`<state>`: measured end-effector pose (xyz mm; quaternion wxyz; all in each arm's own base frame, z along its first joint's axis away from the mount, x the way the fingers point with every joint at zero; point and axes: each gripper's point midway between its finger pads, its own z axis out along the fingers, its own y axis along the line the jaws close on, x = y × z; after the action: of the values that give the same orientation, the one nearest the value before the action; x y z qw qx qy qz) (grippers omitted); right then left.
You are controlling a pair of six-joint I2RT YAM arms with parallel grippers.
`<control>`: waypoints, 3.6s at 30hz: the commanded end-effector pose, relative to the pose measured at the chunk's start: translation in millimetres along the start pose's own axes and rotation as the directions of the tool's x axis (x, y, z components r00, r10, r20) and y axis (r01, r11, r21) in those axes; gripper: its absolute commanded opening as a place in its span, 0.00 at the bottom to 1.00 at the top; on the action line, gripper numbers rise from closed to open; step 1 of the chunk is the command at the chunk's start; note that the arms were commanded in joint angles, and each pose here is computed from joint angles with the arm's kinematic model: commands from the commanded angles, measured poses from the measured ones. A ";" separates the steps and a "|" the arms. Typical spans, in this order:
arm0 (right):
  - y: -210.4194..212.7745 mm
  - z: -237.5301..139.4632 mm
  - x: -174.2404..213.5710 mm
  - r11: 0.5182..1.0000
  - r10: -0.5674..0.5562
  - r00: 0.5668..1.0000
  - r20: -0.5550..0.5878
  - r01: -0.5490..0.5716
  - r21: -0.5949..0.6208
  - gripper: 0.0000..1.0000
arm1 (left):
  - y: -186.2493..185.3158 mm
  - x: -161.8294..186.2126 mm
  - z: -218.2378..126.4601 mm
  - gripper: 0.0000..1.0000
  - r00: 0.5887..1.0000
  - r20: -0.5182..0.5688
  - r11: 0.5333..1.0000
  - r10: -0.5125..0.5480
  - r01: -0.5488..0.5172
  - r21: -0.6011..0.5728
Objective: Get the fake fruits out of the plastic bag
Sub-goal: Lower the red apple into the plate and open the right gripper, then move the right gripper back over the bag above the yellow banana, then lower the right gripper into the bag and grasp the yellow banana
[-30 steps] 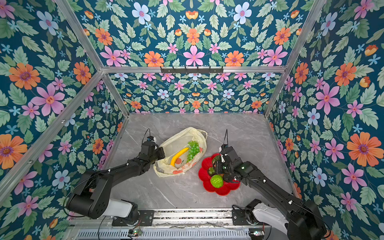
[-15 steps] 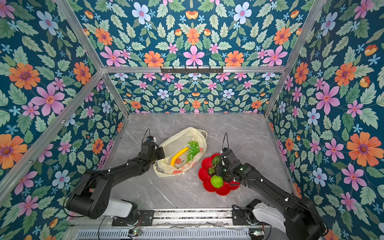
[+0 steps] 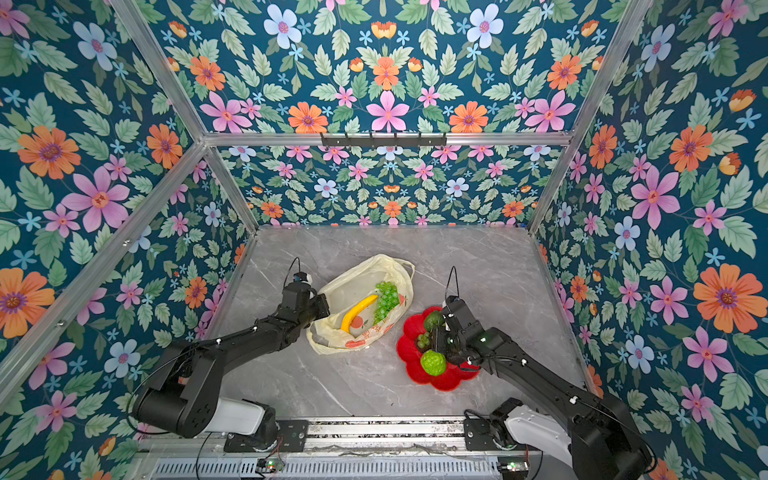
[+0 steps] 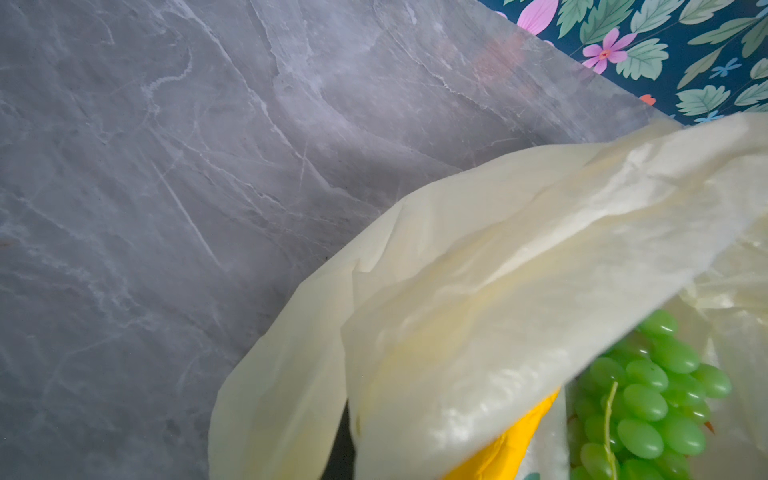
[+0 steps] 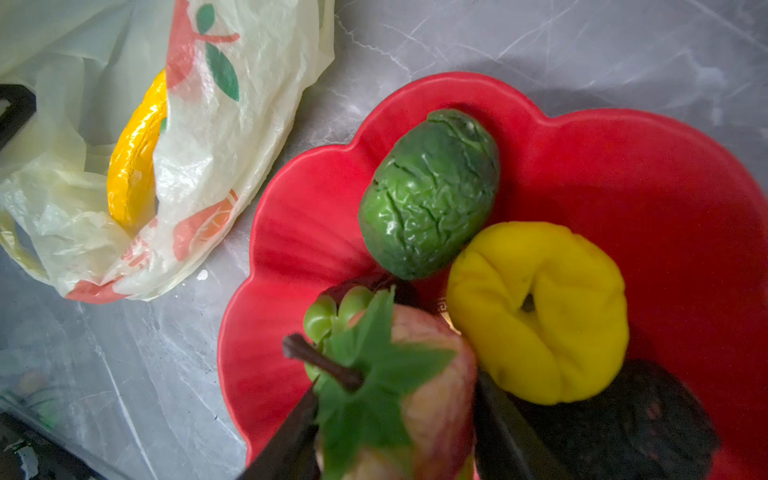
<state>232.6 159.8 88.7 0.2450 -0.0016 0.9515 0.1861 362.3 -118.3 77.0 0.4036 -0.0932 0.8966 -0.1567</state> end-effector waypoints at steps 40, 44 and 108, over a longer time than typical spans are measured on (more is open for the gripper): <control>113.4 -33.4 -85.3 0.994 -0.045 0.990 0.134 0.058 -0.094 0.58 | -23.5 -9.4 -12.1 0.00 0.999 0.049 0.995 0.022 -0.027 0.097; 137.7 -16.6 -93.1 0.995 -0.014 0.994 0.112 0.025 -0.099 0.57 | -23.4 -10.9 -14.7 0.00 0.998 0.059 0.995 0.018 -0.024 0.097; 208.6 198.4 -73.7 0.992 -0.080 0.982 -0.173 0.095 0.082 0.46 | -22.1 -13.1 -17.3 0.00 0.998 0.063 0.996 0.026 -0.031 0.083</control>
<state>371.7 421.0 33.6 0.1678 -0.0379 0.9748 0.1422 356.1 -131.7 100.1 0.4289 -0.0725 0.8802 -0.1897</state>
